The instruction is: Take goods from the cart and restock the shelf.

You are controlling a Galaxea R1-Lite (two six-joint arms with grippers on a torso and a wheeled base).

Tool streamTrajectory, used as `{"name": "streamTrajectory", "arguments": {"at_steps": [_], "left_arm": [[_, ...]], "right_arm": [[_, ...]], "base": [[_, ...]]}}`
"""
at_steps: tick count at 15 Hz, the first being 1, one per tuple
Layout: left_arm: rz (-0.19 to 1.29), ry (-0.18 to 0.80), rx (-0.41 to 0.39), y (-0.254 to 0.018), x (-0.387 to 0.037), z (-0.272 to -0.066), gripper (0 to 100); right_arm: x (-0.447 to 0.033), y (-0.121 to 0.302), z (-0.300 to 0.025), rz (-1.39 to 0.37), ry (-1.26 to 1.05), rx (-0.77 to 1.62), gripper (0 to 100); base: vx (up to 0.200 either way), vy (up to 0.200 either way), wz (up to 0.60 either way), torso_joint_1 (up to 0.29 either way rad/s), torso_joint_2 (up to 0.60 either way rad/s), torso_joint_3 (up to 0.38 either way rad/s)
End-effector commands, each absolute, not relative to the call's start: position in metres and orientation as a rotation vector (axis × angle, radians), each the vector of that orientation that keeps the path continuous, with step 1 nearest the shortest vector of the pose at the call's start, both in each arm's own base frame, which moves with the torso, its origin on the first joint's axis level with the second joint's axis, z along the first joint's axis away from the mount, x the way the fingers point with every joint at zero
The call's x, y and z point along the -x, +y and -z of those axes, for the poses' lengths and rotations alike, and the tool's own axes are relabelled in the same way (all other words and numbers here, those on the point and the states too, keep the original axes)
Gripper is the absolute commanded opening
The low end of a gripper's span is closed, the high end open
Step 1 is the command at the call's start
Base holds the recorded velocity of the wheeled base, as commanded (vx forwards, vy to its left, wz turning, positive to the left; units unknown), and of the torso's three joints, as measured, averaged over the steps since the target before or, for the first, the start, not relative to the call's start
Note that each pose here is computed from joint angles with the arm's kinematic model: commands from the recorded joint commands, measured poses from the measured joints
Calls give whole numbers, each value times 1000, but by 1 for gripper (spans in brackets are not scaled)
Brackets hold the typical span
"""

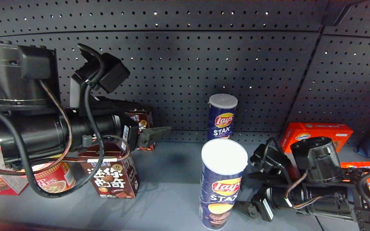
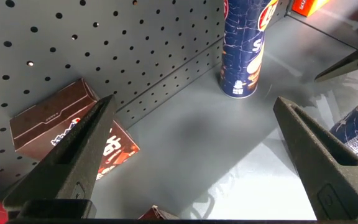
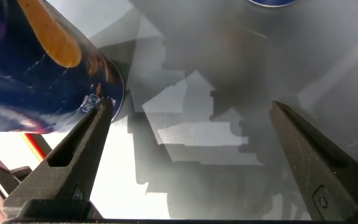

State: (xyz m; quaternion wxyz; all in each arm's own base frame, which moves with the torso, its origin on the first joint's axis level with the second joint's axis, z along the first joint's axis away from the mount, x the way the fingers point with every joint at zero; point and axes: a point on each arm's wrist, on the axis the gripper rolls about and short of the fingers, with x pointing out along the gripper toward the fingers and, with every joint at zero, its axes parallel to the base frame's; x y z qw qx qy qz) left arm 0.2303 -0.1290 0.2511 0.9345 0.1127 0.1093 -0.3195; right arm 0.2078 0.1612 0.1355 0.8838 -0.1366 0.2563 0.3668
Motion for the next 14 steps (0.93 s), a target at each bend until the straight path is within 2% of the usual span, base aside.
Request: {"name": "streamTrajectory", "arguments": {"at_steps": [1, 9, 14], "left_arm": [[653, 225, -231, -129, -231, -251, 100], [651, 229, -229, -129, -231, -250, 100], [651, 229, -228, -128, -230, -248, 100]], "right_arm": [[-210, 164, -134, -766, 539, 287, 100], [-212, 170, -134, -778, 535, 288, 100], [-231, 152, -153, -677, 459, 244, 100]], "base": [[0, 0, 0, 0, 0, 0], [0, 0, 0, 0, 0, 0], [0, 0, 0, 0, 0, 0]]}}
